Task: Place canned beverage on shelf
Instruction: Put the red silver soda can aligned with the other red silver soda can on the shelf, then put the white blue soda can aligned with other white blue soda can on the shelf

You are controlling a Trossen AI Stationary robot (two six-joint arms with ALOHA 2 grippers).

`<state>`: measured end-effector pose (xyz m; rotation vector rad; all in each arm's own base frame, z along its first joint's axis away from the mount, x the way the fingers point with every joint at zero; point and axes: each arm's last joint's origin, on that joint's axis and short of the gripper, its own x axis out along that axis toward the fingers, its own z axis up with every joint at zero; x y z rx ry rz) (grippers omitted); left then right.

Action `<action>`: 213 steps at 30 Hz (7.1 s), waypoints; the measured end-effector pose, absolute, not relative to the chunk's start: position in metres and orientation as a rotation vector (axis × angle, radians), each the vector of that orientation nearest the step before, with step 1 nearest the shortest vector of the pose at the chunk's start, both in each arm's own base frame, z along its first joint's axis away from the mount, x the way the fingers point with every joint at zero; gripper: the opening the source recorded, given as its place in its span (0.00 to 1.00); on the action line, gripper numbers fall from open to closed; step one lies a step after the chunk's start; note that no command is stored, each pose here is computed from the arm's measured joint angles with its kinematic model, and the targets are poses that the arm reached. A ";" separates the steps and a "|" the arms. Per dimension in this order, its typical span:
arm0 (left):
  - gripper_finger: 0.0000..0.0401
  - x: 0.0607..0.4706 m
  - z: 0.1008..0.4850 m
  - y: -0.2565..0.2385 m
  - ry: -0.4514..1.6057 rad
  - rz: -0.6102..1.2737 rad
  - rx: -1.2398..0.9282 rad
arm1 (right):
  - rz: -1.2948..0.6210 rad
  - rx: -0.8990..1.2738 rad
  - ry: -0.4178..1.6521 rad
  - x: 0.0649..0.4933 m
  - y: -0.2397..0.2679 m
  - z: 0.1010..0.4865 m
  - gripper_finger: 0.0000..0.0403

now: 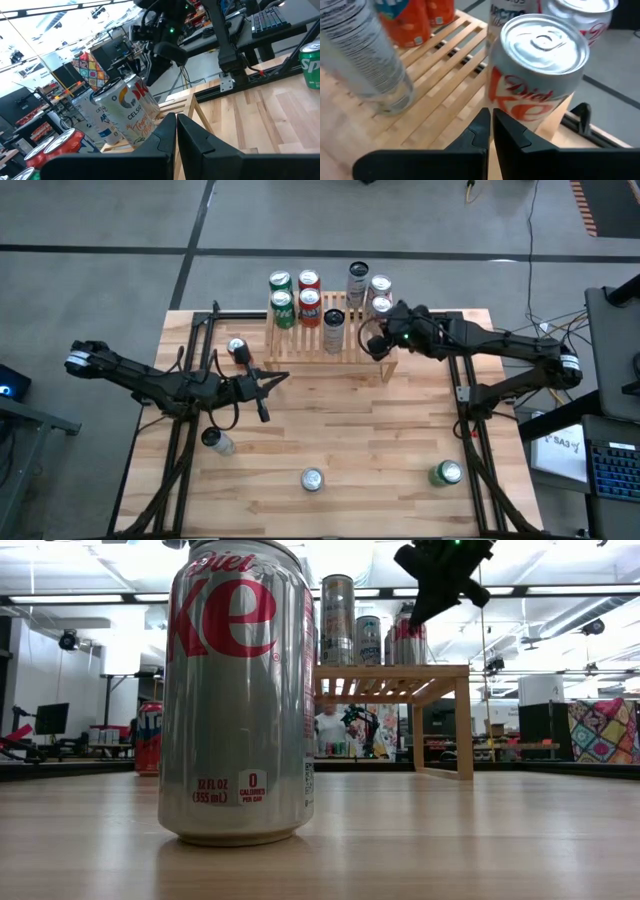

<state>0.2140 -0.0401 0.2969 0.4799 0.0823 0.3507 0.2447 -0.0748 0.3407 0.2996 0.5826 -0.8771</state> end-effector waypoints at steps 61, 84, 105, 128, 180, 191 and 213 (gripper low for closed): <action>0.00 0.214 0.294 -0.036 0.103 0.411 0.382 | -0.194 0.186 0.522 0.315 -0.031 0.321 0.03; 0.00 0.206 0.291 -0.069 0.088 0.226 0.307 | -0.162 0.223 0.513 0.328 -0.031 0.311 0.03; 0.00 0.184 0.316 -0.085 0.700 0.111 0.021 | -0.157 0.222 0.536 0.327 -0.028 0.309 0.03; 0.00 0.182 0.334 -0.091 0.829 0.031 -0.225 | -0.162 0.240 0.530 0.327 -0.028 0.310 0.03; 0.40 0.144 0.306 -0.113 1.466 0.446 -0.408 | -0.091 0.201 0.516 0.330 -0.005 0.311 0.03; 0.77 0.120 0.301 -0.139 1.435 0.274 -0.002 | -0.089 0.197 0.517 0.330 -0.005 0.311 0.03; 0.80 0.116 0.307 -0.142 1.324 0.218 -0.076 | -0.088 0.200 0.517 0.330 -0.004 0.311 0.03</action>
